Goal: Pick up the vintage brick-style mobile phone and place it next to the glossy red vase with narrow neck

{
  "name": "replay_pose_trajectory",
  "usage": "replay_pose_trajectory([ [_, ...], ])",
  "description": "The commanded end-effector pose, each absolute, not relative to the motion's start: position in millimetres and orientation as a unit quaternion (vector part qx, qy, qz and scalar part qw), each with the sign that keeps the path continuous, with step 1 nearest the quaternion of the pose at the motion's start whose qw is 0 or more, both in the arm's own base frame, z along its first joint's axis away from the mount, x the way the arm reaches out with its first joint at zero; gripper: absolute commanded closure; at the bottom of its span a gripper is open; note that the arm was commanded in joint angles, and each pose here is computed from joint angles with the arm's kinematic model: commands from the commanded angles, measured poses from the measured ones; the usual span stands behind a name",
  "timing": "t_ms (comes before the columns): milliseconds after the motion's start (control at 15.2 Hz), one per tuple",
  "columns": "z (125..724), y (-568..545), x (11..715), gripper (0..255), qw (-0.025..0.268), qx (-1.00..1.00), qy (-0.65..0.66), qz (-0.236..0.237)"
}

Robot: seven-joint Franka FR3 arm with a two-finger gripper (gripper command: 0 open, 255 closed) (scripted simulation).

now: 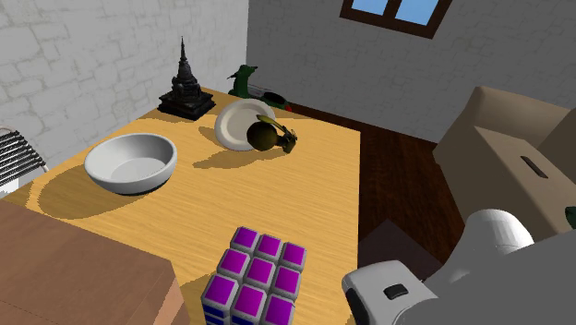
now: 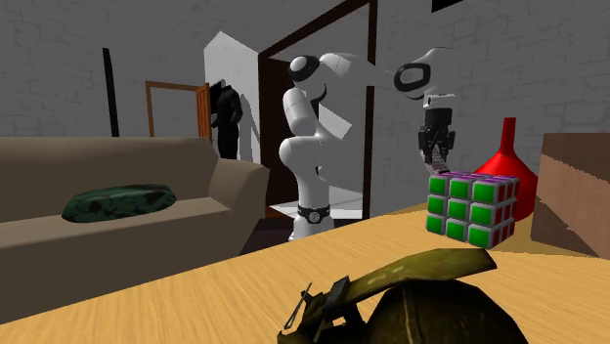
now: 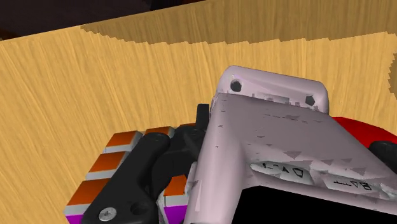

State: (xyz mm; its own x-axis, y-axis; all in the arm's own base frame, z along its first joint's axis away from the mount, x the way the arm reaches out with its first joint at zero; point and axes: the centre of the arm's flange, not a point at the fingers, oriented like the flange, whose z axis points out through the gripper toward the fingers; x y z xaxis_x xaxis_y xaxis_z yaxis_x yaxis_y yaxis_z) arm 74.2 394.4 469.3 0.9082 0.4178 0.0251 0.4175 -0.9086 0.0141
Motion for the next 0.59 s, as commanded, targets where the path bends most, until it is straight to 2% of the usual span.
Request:
replay_pose_trajectory([
  [0,458.1,393.4,74.3,255,0.004,0.977,0.214,0.014],
  [528,415.8,393.4,74.3,255,0.004,0.977,0.214,0.014],
])
